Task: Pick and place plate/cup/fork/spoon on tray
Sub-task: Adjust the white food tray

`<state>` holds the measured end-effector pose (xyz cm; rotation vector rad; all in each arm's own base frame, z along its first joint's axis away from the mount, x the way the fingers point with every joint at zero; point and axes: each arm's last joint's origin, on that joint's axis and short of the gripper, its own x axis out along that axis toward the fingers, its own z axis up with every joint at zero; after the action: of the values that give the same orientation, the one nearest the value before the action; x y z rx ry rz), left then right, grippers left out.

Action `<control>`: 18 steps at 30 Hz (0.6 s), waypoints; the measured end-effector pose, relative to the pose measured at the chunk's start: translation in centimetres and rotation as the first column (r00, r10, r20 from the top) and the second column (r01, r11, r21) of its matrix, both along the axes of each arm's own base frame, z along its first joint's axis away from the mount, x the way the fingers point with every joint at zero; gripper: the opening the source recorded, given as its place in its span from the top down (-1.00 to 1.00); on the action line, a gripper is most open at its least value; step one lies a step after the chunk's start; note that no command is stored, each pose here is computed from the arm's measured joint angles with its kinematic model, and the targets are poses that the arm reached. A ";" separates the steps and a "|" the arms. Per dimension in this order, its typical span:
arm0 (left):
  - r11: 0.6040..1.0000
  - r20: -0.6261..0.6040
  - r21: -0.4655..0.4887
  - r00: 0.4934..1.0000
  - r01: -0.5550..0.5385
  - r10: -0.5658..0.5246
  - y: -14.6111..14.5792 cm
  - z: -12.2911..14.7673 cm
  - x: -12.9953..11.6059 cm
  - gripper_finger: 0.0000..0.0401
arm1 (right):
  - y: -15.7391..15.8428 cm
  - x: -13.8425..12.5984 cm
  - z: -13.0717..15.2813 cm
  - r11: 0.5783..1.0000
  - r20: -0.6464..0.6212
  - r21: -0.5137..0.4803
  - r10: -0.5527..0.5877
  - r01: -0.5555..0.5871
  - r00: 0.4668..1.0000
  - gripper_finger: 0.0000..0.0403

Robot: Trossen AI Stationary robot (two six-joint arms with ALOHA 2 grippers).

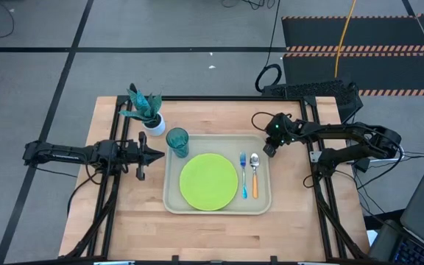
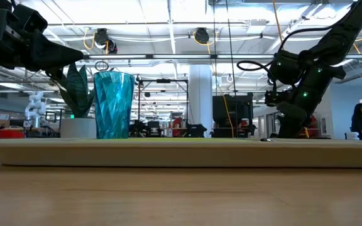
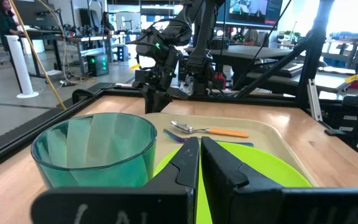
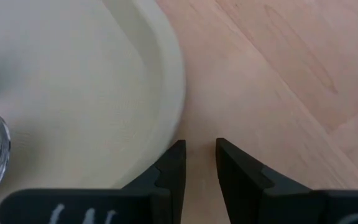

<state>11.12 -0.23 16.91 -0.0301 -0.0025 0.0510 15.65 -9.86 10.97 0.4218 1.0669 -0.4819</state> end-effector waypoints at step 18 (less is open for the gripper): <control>1.000 0.000 0.000 1.000 0.000 0.000 0.0 0.0 0.0 0.89 | 0.3 0.1 0.3 0.999 0.003 -0.021 0.032 -0.032 0.999 0.60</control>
<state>11.12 -0.23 16.91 -0.0301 -0.0025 0.0511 15.75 -9.60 11.23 0.3858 1.0630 -0.4633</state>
